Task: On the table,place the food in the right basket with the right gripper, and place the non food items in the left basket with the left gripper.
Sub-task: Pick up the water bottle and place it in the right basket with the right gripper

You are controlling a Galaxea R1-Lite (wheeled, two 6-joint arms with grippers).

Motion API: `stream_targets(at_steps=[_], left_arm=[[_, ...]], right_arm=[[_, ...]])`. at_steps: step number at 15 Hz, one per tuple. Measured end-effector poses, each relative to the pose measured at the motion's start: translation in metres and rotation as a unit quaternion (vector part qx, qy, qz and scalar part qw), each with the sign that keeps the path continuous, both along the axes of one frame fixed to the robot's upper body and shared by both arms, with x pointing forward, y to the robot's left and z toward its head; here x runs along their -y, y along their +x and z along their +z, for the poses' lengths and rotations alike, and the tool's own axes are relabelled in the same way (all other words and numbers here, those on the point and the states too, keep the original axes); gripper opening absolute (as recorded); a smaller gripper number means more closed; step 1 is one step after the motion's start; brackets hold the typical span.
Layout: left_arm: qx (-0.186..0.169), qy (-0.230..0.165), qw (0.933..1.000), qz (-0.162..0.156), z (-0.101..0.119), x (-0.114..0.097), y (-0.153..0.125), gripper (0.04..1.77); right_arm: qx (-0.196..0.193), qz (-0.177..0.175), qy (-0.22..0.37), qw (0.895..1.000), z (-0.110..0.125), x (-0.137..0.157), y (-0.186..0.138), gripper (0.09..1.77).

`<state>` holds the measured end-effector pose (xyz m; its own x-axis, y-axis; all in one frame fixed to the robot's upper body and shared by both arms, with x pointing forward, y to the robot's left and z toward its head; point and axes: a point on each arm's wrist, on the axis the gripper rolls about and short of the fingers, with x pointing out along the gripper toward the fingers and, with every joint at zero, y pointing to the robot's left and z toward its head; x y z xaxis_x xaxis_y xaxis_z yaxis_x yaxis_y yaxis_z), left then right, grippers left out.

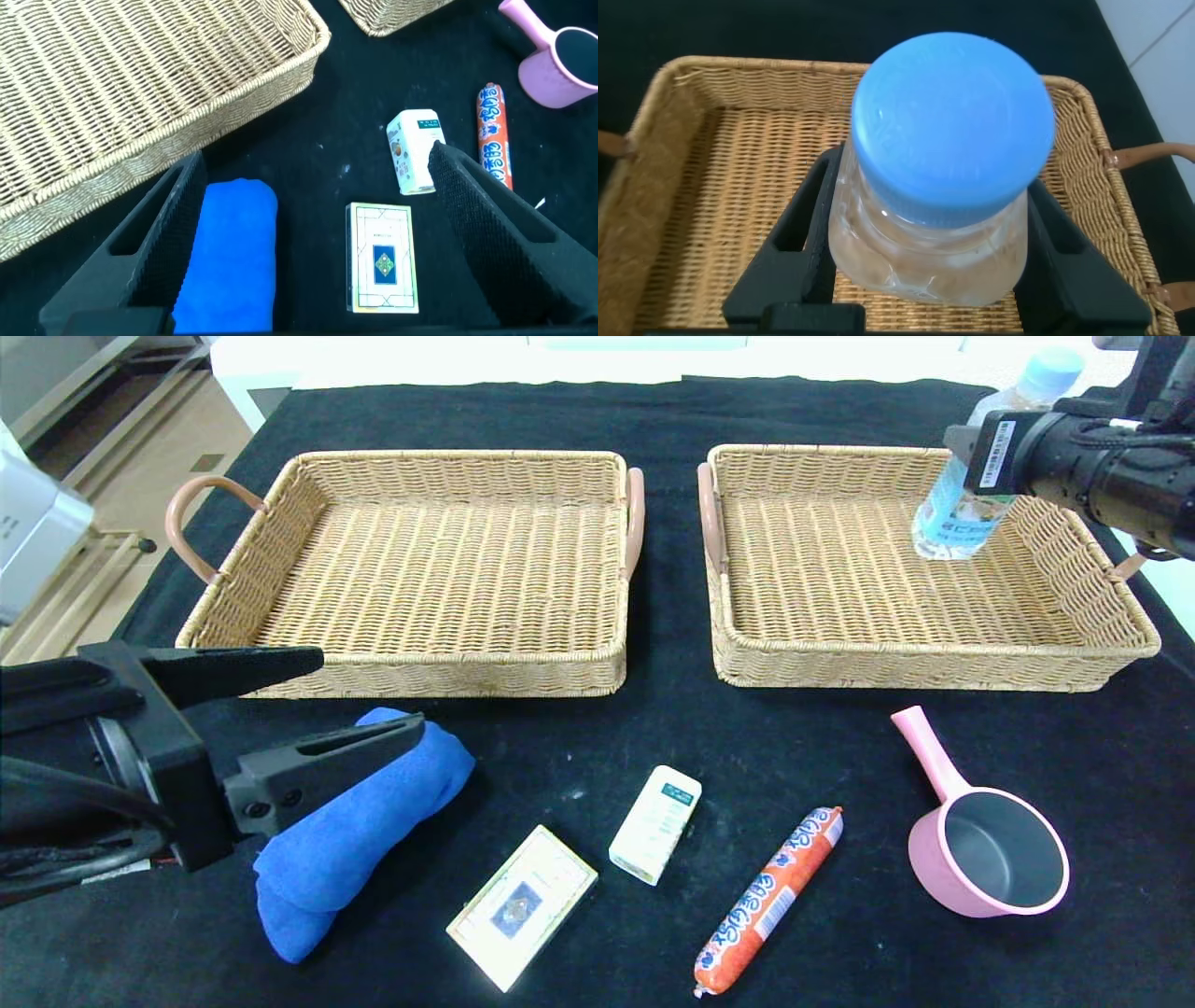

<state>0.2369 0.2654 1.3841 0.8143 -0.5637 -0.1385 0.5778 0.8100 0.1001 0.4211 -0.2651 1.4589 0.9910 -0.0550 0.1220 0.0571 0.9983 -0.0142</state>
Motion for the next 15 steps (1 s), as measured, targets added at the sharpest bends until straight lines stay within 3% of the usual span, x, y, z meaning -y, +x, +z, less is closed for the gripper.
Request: stream_targets(at_steps=[10, 15], left_arm=[[0.000, 0.000, 1.0000, 0.000, 0.000, 0.000, 0.000, 1.72], [-0.001, 0.001, 1.0000, 0.000, 0.000, 0.000, 0.000, 1.72]], right_arm=[[0.011, -0.026, 0.023, 0.999, -0.006, 0.038, 0.049, 1.07], [0.007, -0.011, 0.020, 1.000, -0.011, 0.040, 0.057, 1.07]])
